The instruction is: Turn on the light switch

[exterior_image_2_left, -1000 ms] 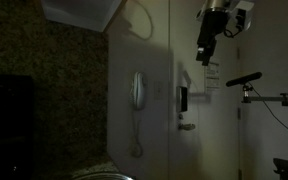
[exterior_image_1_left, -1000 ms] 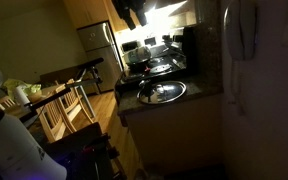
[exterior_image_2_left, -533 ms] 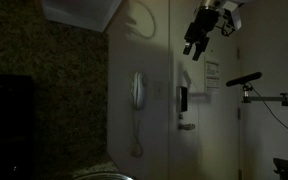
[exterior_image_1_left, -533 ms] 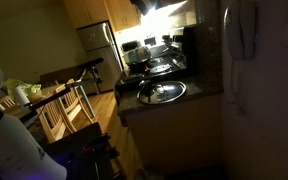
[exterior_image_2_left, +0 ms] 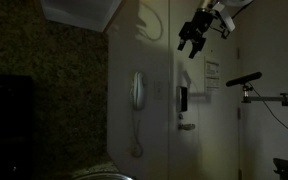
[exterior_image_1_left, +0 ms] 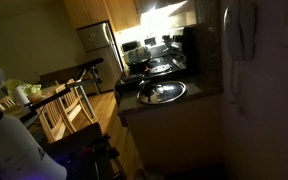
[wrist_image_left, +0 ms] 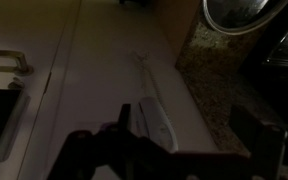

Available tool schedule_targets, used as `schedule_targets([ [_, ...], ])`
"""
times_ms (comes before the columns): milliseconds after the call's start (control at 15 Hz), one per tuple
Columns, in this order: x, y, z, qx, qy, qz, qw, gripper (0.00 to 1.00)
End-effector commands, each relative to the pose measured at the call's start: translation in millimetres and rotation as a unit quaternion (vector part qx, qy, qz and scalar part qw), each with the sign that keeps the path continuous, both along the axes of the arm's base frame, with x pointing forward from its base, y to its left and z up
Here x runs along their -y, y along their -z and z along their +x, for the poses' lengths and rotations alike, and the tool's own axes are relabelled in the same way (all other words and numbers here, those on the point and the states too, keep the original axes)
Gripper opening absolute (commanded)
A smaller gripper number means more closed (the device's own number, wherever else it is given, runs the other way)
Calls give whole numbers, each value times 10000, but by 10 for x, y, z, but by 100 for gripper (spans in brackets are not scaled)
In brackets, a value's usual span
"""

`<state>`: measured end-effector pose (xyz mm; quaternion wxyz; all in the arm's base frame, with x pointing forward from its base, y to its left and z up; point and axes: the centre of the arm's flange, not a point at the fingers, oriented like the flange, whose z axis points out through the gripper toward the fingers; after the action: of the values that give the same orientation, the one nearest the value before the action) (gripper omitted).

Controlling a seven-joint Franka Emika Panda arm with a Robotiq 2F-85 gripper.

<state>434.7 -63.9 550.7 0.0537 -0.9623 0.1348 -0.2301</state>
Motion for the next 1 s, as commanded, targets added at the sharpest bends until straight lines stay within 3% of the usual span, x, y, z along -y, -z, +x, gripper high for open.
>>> schedule_targets([
  [0,218,-112,160,8,206,268,9994,100],
  [200,381,-141,190,54,400,247,9989,100],
  [333,440,-132,190,66,470,250,9986,72],
  [467,445,-115,184,137,572,262,9979,58],
  [733,407,-78,186,-147,190,618,9978,27],
  [800,393,-32,130,-9,419,394,9983,45],
  [933,361,-10,130,-62,304,517,9982,30],
])
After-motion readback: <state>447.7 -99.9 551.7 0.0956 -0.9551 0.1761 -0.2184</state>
